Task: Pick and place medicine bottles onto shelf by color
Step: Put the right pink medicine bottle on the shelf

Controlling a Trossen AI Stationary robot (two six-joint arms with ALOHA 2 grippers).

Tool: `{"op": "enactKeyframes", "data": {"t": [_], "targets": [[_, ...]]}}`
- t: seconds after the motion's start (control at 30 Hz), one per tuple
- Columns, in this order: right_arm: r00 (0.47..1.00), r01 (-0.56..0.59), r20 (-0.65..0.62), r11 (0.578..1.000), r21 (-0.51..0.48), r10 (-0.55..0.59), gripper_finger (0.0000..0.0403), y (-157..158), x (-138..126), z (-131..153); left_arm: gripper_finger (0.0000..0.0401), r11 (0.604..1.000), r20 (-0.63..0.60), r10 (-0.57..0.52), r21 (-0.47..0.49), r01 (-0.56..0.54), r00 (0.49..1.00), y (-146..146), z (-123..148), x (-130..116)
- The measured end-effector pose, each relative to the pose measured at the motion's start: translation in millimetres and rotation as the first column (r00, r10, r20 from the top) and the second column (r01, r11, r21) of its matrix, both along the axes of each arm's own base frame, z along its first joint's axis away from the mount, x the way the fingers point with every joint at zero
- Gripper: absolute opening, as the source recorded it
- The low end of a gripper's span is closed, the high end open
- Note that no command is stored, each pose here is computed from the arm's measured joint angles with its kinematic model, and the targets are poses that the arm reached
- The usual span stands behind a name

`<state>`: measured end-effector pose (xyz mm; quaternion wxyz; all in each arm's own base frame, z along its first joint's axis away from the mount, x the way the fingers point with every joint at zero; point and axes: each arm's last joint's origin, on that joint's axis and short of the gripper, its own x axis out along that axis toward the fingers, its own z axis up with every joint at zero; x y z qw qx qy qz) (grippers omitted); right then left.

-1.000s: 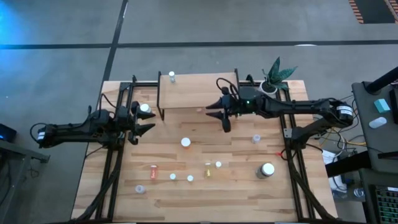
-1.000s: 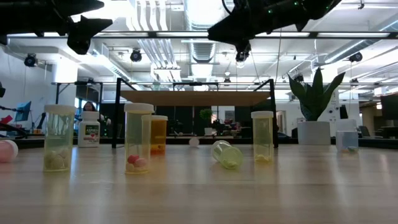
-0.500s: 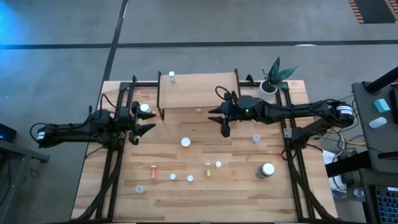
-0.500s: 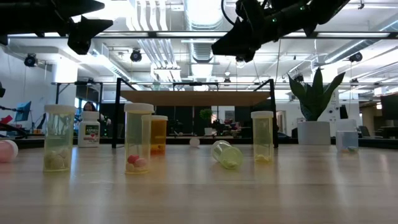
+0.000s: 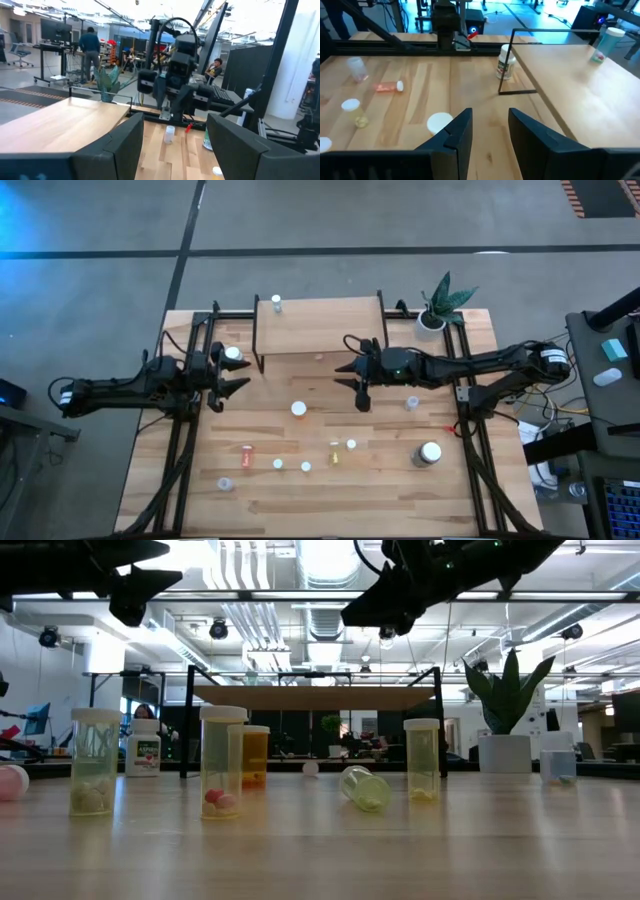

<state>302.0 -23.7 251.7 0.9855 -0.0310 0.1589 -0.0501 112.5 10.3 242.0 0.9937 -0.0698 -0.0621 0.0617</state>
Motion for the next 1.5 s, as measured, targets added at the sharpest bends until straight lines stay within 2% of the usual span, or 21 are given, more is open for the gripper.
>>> {"op": "enactKeyframes", "data": {"t": [0.17,0.43,0.7,1.03,1.17,1.5], "targets": [[1.0,0.02,-0.014,0.999,0.035,-0.02,0.0117,7,-2,-6,0.0203,1.0,0.004,-0.001,-0.001,0.001,1.0,0,0,0],[0.993,0.116,-0.031,0.993,-0.016,-0.117,0.0118,33,-4,-14,0.0203,1.0,0.005,-0.001,-0.002,0.001,1.0,0,0,0],[0.986,0.163,-0.038,0.987,-0.004,-0.163,0.0118,48,0,-23,0.0203,1.0,0.032,-0.001,0.003,0.001,0.999,0,3,0],[0.967,0.246,-0.074,0.969,0.012,-0.244,0.0118,50,11,-46,0.0203,0.999,0.031,0.005,0.054,-0.007,1.0,0,4,-1],[0.959,0.28,-0.056,0.96,0.015,-0.279,0.0118,50,13,-47,0.0203,0.995,0.025,0.01,0.101,-0.013,1.0,0,4,-1],[0.941,0.337,-0.043,0.941,0.029,-0.336,0.0118,49,12,-47,0.0203,0.995,0.019,0.008,0.102,-0.01,1.0,0,3,0]]}}
